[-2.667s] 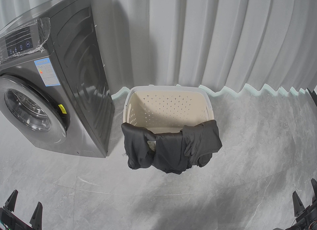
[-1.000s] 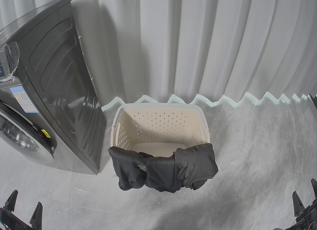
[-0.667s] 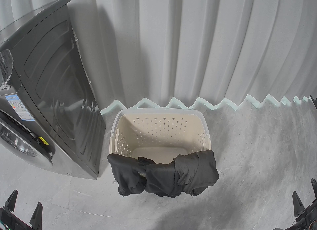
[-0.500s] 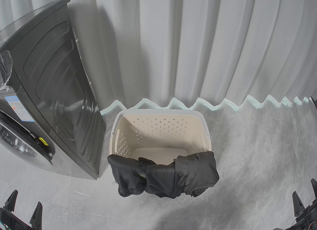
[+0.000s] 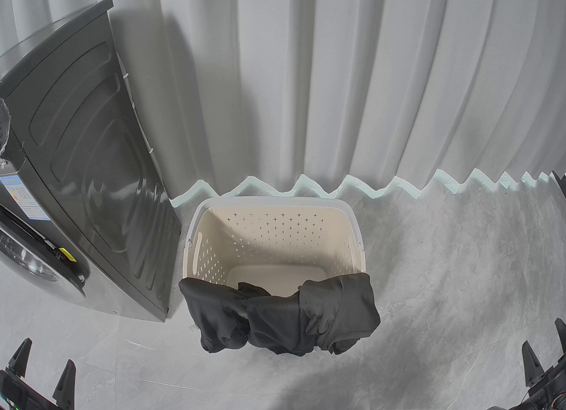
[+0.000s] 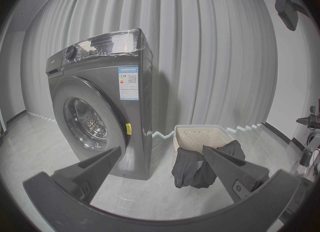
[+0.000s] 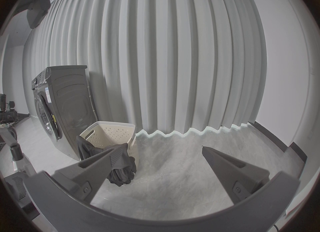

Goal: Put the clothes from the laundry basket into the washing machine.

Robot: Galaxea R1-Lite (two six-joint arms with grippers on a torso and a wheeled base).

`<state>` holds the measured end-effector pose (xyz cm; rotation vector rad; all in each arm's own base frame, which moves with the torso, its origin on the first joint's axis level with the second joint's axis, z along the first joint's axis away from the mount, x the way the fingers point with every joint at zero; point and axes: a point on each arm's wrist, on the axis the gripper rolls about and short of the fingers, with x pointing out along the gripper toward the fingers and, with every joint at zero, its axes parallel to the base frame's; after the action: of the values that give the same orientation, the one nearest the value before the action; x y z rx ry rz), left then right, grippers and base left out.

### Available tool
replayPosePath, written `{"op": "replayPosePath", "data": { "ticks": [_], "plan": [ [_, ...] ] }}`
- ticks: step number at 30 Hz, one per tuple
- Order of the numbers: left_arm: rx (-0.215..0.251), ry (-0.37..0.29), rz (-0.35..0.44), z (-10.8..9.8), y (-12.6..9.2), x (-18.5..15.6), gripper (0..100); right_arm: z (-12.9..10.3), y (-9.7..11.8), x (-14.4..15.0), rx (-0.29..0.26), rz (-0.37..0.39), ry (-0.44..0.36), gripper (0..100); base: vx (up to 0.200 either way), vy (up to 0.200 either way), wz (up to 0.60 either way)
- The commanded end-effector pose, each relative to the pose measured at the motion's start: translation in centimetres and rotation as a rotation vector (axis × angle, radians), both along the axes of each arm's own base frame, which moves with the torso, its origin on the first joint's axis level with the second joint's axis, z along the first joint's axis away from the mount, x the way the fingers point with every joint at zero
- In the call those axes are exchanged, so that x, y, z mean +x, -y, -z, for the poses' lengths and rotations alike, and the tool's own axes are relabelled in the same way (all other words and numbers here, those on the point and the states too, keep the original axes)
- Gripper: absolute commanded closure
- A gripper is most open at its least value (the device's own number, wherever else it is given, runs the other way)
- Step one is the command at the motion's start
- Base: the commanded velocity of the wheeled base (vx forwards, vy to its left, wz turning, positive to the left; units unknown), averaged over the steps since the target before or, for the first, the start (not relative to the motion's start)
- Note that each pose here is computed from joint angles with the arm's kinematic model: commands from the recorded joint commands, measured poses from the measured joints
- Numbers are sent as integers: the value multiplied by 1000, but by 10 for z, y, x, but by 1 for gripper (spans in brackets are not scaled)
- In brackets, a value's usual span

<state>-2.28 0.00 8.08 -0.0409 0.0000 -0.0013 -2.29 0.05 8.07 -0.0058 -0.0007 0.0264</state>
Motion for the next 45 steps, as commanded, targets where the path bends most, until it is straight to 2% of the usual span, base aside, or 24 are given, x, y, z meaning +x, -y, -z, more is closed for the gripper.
{"op": "replayPosePath", "data": {
  "ticks": [1,15,21,33,39,45],
  "plan": [
    [-1,0,-1,5,0,0,0,5,0,0,1,0,-2,0,0,0,0],
    [1,0,0,5,0,0,0,5,0,0,0,0,-2,0,0,0,0],
    [1,0,0,5,0,0,0,5,0,0,1,0,-2,0,200,0,0],
    [-2,0,-1,5,0,0,0,5,0,0,-3,-3,-2,0,0,0,0],
    [-1,0,2,5,0,0,0,5,0,0,0,-1,-2,0,200,0,0],
    [-1,0,-1,5,0,0,0,5,0,0,0,-1,-2,0,0,0,0]
  ]
}}
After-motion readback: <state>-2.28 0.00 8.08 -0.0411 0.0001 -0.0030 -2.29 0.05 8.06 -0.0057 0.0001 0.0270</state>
